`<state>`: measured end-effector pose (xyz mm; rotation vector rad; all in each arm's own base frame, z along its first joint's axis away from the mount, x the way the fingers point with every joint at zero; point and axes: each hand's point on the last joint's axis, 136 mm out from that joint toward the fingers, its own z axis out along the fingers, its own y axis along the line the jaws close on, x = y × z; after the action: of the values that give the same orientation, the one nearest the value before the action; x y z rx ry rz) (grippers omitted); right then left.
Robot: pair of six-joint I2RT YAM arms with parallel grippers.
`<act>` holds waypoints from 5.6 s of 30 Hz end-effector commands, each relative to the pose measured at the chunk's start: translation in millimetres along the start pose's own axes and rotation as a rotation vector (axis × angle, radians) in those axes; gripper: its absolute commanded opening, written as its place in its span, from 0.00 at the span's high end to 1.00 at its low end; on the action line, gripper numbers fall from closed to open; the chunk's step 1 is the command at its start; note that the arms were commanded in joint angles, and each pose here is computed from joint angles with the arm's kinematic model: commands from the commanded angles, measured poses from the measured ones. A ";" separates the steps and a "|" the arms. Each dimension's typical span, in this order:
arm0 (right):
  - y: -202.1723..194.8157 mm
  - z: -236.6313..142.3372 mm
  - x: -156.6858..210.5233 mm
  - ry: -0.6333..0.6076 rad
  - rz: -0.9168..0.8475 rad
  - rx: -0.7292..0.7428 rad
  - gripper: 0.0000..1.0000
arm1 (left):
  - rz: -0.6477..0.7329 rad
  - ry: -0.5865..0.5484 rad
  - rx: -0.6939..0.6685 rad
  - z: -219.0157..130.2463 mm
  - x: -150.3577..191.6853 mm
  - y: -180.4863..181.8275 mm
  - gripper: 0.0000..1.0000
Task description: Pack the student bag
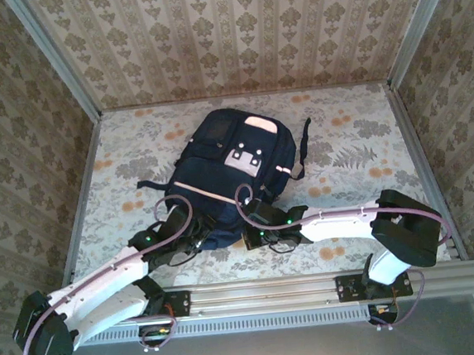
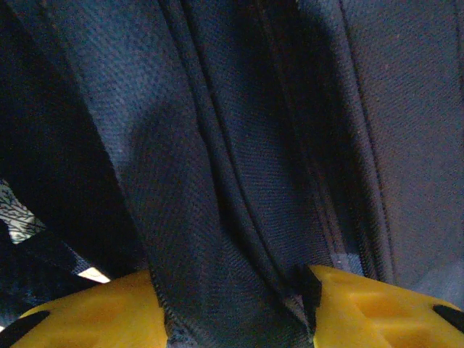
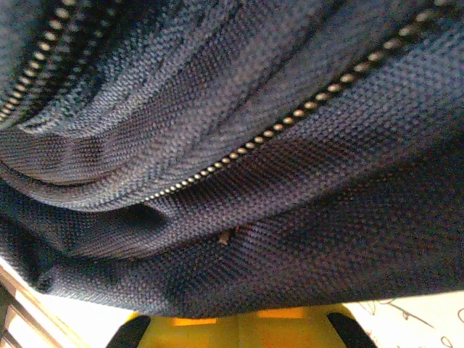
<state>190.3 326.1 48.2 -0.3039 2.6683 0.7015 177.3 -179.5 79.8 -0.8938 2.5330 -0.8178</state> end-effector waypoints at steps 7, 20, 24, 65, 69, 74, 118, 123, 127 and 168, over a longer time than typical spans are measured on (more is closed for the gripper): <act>10.8 1.6 -3.6 -0.012 -0.009 -0.032 1.00 | -0.072 -0.052 0.044 7.5 -6.1 -14.8 0.65; -36.0 -14.5 -10.5 -0.063 0.053 0.105 1.00 | -0.093 -0.138 -0.006 -7.7 -21.2 12.8 1.00; -49.8 -19.4 -20.2 -0.084 0.096 0.121 1.00 | -0.096 -0.138 -0.010 -8.2 -21.6 16.8 1.00; -194.6 -100.1 -19.9 -0.219 0.586 0.195 1.00 | 0.783 -0.332 0.306 -136.8 -53.0 -71.5 0.00; -216.6 -112.2 -14.9 -0.257 0.672 0.233 1.00 | 0.744 -0.314 0.256 -127.9 -58.3 -65.1 0.00; -229.9 -121.7 -19.9 -0.295 0.697 0.250 0.95 | 0.738 -0.319 0.253 -125.4 -60.6 -65.6 0.00; -300.6 -232.3 -126.1 -0.899 0.031 0.928 0.00 | 0.890 -0.867 -0.183 -37.8 -251.1 17.9 0.00; -307.0 -198.7 -133.6 -0.828 -0.028 0.839 0.00 | 0.931 -0.898 -0.112 -27.0 -259.2 2.9 0.00; -314.2 -209.5 -138.5 -0.976 0.024 0.742 0.00 | 0.996 -0.937 -0.083 -7.2 -262.0 3.5 0.00; -320.7 -146.6 -173.3 -0.827 -0.077 0.576 0.00 | 1.006 -0.775 -0.146 24.3 -280.5 -2.9 0.00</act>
<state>402.8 -0.6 100.0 0.0479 1.9064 -0.0062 393.6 -8.5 82.9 0.1371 1.9600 0.0453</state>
